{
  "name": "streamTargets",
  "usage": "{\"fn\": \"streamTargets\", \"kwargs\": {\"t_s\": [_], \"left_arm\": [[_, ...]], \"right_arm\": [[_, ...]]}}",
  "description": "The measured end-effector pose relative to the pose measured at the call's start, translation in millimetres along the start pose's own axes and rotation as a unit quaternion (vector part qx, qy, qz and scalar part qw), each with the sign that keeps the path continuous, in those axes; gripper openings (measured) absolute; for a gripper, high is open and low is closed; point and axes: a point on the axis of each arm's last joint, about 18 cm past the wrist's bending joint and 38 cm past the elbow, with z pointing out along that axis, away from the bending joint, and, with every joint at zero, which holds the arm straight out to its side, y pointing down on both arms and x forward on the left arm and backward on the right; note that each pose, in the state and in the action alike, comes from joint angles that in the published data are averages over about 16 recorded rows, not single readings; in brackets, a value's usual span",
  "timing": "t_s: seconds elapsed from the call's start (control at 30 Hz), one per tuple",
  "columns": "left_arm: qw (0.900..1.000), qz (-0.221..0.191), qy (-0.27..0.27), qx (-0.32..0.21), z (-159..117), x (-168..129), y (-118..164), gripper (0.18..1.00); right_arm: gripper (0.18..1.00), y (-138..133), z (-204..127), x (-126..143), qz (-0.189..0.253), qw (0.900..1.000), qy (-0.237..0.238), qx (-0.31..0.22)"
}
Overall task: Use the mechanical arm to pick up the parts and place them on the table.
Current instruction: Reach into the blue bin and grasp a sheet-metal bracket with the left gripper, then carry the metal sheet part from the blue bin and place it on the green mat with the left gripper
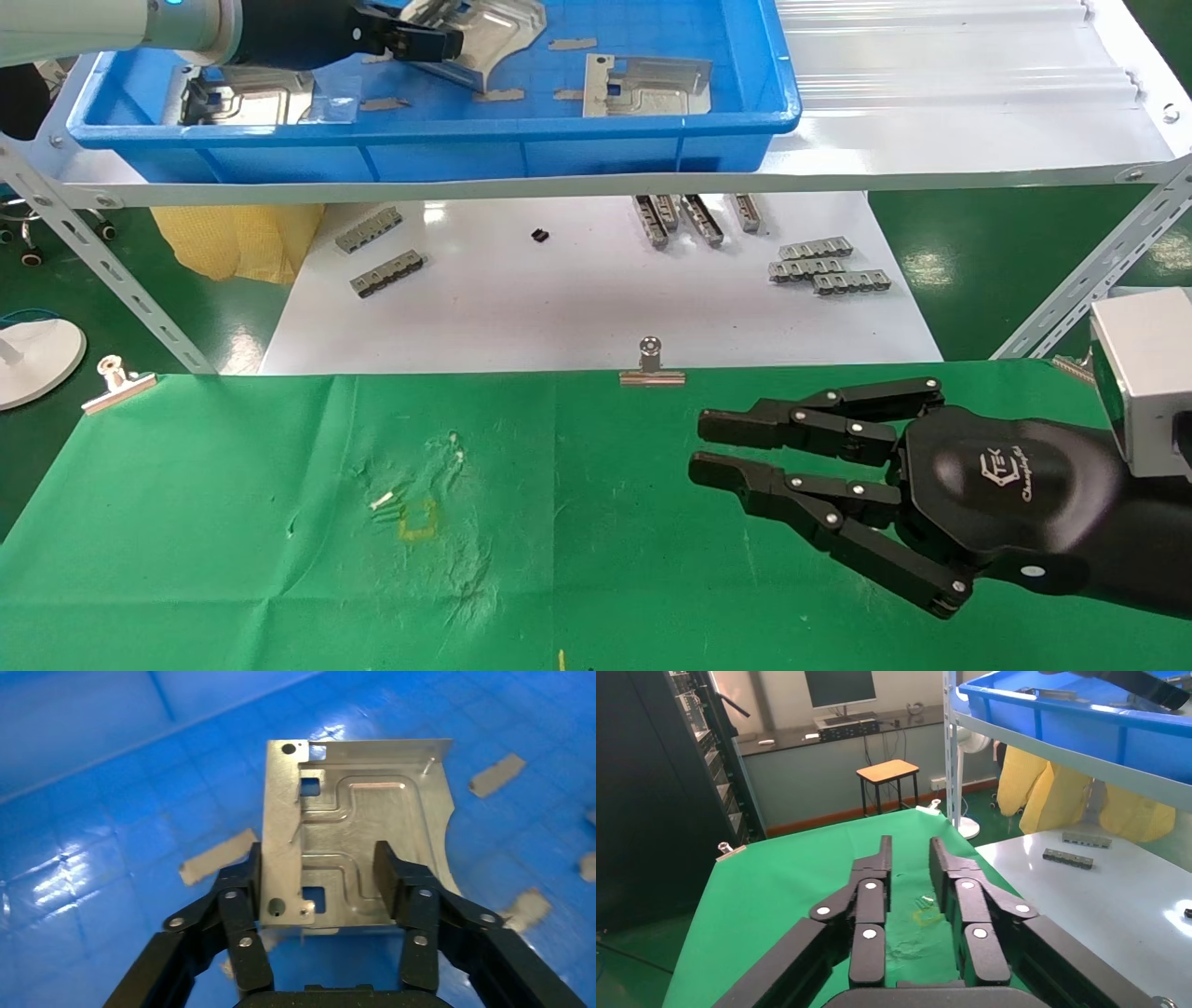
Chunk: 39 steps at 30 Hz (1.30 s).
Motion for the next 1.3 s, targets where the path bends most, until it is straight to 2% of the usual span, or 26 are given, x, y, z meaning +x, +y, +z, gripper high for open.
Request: {"fn": "streamTargets", "kwargs": {"t_s": [0.27,0.47,0.67,0.83,1.0,1.17,1.3], "left_arm": [[1.0,-0.007,0.003,0.002,0,0,2,0.5],[0.9996,-0.015,0.0,0.022,0,-3,-2,0.379],[0.9979,-0.025,0.01,0.06,-8,-8,-11,0.302],[0.9945,-0.025,0.033,0.096,-21,-13,-17,0.281],[0.9892,-0.006,0.071,0.127,-40,-16,-15,0.275],[0.9803,0.036,0.122,0.151,-61,-13,-4,0.274],[0.9686,0.085,0.164,0.167,-81,-10,12,0.273]], "right_arm": [[0.409,0,0,0,0.0,1.0,0.0,0.0],[0.543,0,0,0,0.0,1.0,0.0,0.0],[0.689,0,0,0,0.0,1.0,0.0,0.0],[0.797,0,0,0,0.0,1.0,0.0,0.0],[0.887,0,0,0,0.0,1.0,0.0,0.0],[0.941,0,0,0,0.0,1.0,0.0,0.0],[0.974,0,0,0,0.0,1.0,0.0,0.0]]}}
